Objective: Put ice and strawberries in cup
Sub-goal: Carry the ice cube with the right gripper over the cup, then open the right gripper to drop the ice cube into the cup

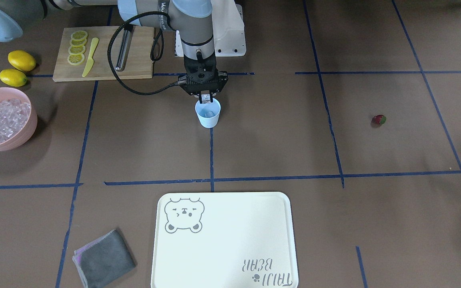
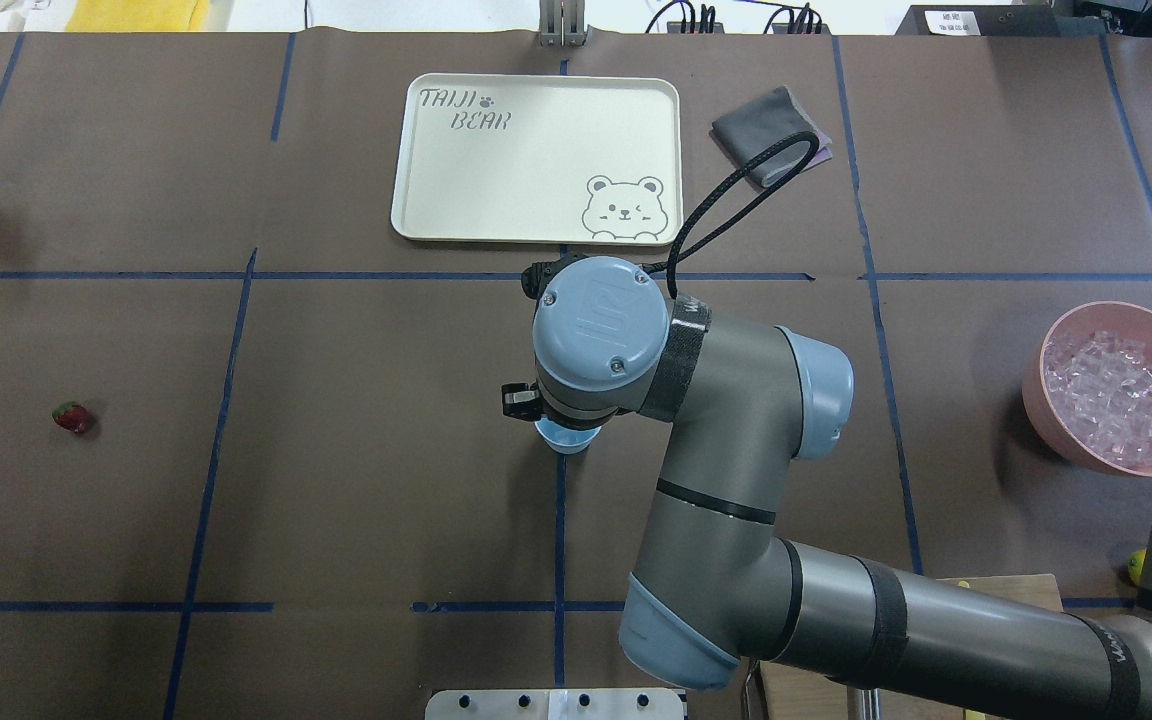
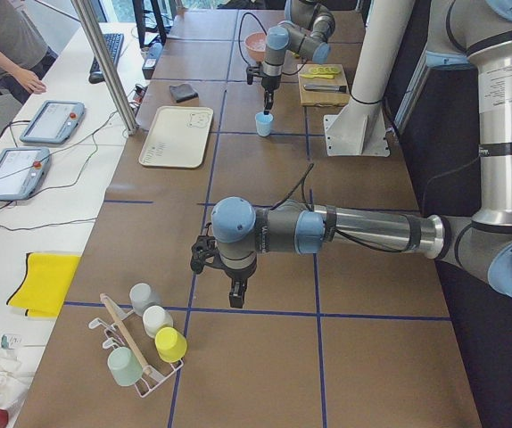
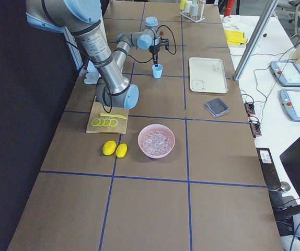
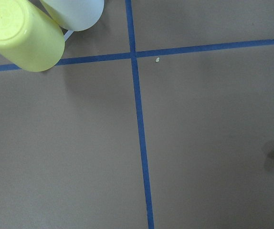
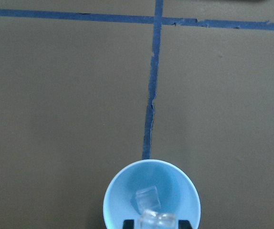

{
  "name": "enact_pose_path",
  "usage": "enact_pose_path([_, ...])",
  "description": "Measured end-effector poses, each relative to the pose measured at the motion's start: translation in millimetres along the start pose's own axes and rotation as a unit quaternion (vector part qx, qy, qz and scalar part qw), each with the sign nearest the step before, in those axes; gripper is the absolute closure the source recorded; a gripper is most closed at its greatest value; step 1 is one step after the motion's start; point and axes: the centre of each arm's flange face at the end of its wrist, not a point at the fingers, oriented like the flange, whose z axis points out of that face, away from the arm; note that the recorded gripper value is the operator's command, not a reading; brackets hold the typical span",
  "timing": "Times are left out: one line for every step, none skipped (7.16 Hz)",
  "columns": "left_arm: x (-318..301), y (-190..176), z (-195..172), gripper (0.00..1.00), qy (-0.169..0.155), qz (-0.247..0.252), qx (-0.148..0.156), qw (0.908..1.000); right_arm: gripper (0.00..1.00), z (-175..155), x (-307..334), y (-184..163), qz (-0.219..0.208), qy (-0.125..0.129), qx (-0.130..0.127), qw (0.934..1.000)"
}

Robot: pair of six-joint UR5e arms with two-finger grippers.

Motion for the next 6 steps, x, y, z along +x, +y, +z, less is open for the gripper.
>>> enact_pose_path([0.0,0.0,0.8,0.0,0.0,0.0,-0.001,1.0,0.01,1.5,0.2,0.5,-0.008,0.001,0.0,1.0])
enact_pose_path([-0.1,0.0,1.1,0.0,0.0,0.0,-0.001,1.0,0.01,1.7,0.3,0.7,-0.016,0.001,0.0,0.9999])
enact_pose_path([-0.1,0.0,1.4,0.0,0.0,0.0,-0.002,1.0,0.01,-0.3,1.1,-0.7,-0.021,0.0,0.001,0.9998])
enact_pose_path([-0.1,-0.2,1.4,0.0,0.0,0.0,-0.001,1.0,0.01,-5.9,5.4,-7.3,-0.026,-0.002,0.005,0.9997])
enact_pose_path([0.0,-0.3,1.3,0.0,0.0,0.0,-0.001,1.0,0.01,-14.3,16.8,-19.2,-0.033,-0.003,0.01,0.9994])
enact_pose_path([0.0,-0.3,1.3,0.0,0.0,0.0,-0.001,1.0,0.01,-24.1,41.3,-34.5,-0.047,-0.004,0.01,0.9988])
